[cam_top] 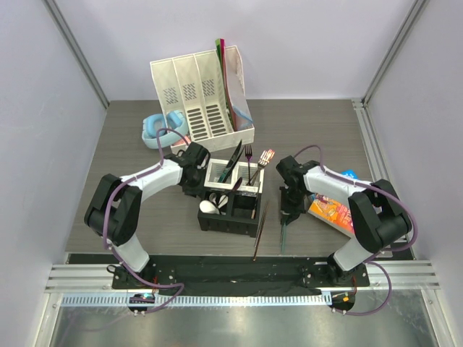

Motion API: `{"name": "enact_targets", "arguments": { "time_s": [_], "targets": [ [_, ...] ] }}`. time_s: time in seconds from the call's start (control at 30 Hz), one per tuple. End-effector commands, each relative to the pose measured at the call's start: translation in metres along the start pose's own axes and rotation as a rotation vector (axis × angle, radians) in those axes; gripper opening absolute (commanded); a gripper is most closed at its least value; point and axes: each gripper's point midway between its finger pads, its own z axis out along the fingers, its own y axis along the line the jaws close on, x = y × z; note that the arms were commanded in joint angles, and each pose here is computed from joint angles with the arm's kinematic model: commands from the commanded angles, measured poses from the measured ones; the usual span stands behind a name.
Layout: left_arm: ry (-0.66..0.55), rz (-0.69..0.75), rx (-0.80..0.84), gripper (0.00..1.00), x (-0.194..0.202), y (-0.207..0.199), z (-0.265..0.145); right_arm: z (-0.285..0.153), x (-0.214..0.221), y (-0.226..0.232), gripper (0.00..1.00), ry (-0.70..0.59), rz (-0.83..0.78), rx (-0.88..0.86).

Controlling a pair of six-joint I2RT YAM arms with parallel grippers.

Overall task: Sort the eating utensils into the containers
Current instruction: Pick up the chopstick from the center of the board.

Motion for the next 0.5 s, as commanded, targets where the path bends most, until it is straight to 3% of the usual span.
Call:
{"name": "enact_targets", "arguments": {
  "time_s": [0.0, 0.47],
  "targets": [
    [-0.053, 0.007, 0.027, 0.26, -0.017, -0.01, -0.004, -0.023, -0.021, 0.019, 0.01, -0.086, -0.017, -0.059],
    [-0.057, 0.015, 0.021, 0.26, -0.018, -0.008, -0.003, -0.065, -0.045, 0.034, 0.01, -0.21, -0.034, -0.097]
  ]
}}
